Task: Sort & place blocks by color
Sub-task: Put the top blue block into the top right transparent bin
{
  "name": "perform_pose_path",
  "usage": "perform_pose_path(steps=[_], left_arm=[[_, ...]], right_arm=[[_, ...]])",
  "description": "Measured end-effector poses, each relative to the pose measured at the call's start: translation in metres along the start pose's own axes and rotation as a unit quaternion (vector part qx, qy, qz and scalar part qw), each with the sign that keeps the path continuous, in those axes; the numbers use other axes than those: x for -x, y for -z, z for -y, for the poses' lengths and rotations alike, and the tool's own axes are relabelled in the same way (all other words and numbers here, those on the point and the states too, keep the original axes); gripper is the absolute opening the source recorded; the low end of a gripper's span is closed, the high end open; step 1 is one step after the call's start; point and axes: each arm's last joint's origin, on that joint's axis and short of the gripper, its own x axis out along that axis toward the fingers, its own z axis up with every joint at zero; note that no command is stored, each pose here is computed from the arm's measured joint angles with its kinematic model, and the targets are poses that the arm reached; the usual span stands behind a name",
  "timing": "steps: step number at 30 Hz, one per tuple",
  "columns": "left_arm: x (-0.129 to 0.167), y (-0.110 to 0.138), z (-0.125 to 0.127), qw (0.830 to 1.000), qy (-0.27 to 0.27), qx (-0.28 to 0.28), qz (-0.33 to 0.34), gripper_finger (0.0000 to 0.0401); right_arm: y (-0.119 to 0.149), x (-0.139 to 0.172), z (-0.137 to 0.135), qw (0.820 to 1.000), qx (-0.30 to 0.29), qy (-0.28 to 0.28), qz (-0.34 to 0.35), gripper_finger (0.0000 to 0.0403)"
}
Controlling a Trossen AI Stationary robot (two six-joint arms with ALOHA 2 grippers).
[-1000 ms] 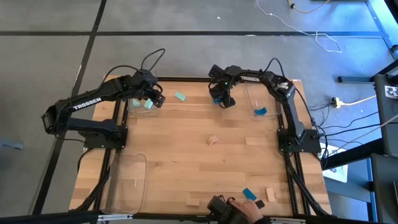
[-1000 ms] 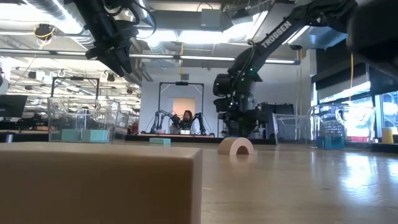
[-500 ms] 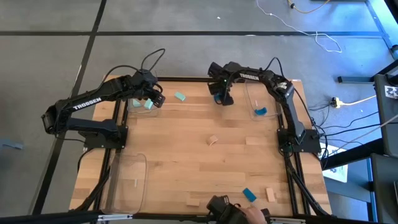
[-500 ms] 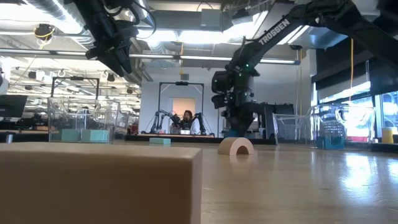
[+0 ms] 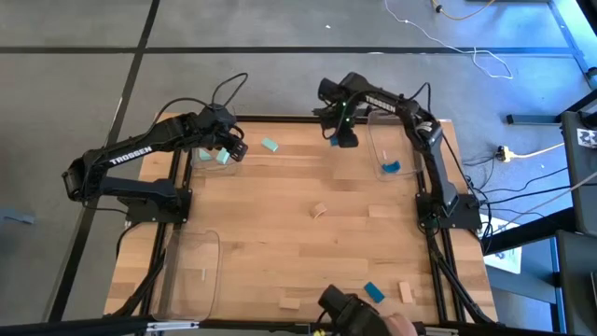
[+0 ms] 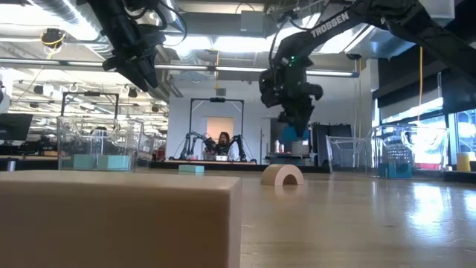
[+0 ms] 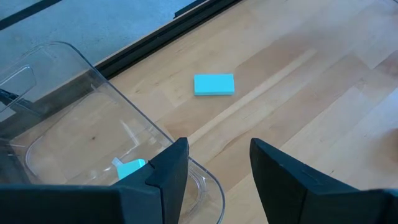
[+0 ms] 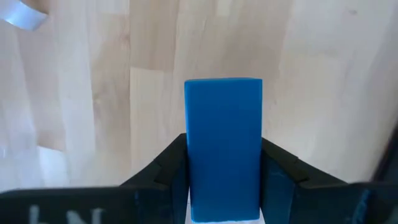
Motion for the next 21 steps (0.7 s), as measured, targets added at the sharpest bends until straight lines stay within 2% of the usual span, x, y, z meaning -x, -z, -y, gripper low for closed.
perform_pose_path(steps=[6, 13, 18, 21], left_arm=[[0.000, 0.000, 0.000, 1.000, 0.000, 0.000, 0.000, 0.0163], [0.000, 0.000, 0.000, 1.000, 0.000, -0.017, 0.000, 0.0163], [0.000, 0.000, 0.000, 1.000, 0.000, -0.025, 0.000, 0.0163], [0.000, 0.000, 0.000, 1.000, 0.000, -0.026, 0.000, 0.0163]], right_arm=[[0.014, 0.024, -0.001, 1.000, -0.028, 0.006, 0.003, 0.0133], [0.052, 0.060, -0.007, 0.996, -0.087, 0.029, 0.002, 0.0133], [0.082, 0.084, -0.003, 0.981, -0.182, 0.068, 0.000, 0.0133], [0.097, 0.092, 0.002, 0.964, -0.255, 0.074, 0.012, 0.0133]])
